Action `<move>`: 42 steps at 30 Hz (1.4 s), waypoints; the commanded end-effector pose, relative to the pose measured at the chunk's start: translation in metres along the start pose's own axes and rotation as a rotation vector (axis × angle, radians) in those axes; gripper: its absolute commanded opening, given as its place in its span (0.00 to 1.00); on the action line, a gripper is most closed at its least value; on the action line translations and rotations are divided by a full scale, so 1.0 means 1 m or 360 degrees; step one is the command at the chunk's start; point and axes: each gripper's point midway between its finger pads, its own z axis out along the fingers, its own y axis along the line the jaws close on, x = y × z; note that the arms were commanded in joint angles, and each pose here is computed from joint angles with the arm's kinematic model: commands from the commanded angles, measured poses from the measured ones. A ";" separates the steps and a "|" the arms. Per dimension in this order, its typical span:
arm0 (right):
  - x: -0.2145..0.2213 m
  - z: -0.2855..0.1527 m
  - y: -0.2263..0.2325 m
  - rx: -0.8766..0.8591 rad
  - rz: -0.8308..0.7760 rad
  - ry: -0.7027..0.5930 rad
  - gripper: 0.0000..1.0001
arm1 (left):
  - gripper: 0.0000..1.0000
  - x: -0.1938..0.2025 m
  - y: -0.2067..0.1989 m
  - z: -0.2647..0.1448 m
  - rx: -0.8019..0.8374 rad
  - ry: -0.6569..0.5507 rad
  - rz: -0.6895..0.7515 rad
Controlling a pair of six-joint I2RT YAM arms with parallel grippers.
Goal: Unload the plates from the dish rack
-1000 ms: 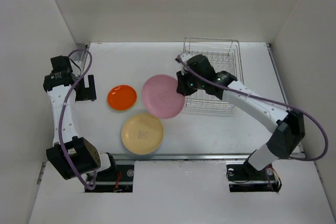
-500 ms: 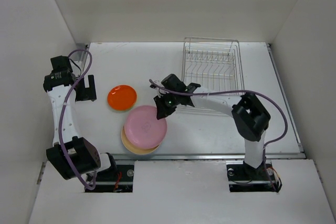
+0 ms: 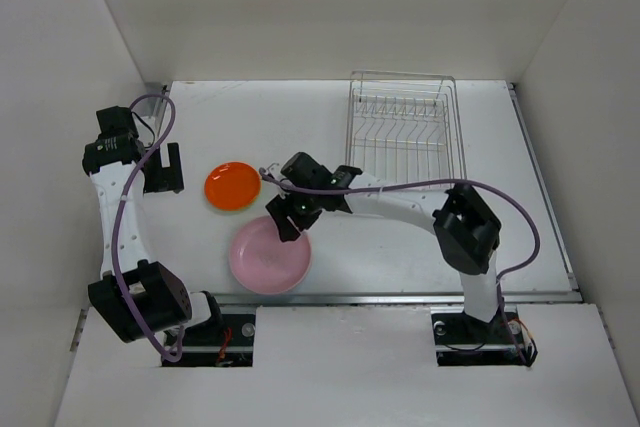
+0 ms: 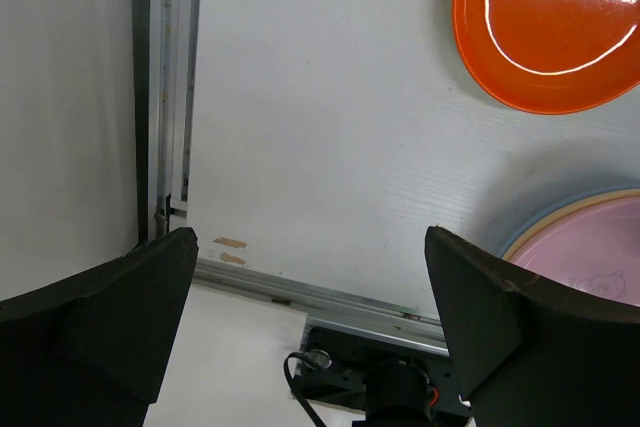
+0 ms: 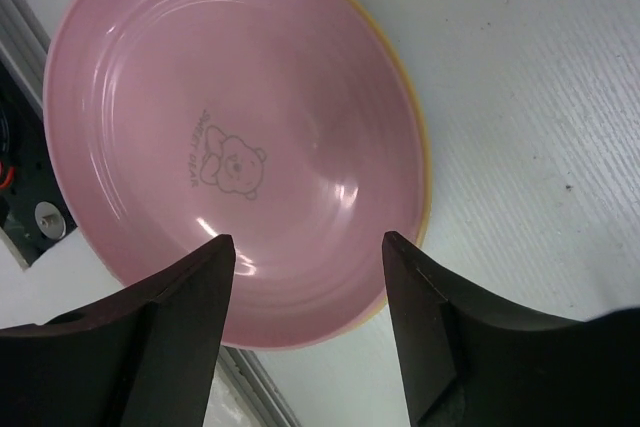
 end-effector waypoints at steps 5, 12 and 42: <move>-0.045 -0.058 -0.014 0.0319 0.0015 -0.0282 0.69 | 0.96 -0.002 0.003 -0.008 -0.0017 -0.0022 -0.0010; -0.065 -0.210 -0.065 0.1095 0.0441 -0.0857 1.00 | 0.97 -0.011 0.018 -0.011 -0.0188 -0.0120 -0.0174; 0.098 -0.449 -0.105 0.1682 0.1393 -0.1774 1.00 | 1.00 -0.030 0.075 -0.052 -0.0748 -0.0398 -0.0615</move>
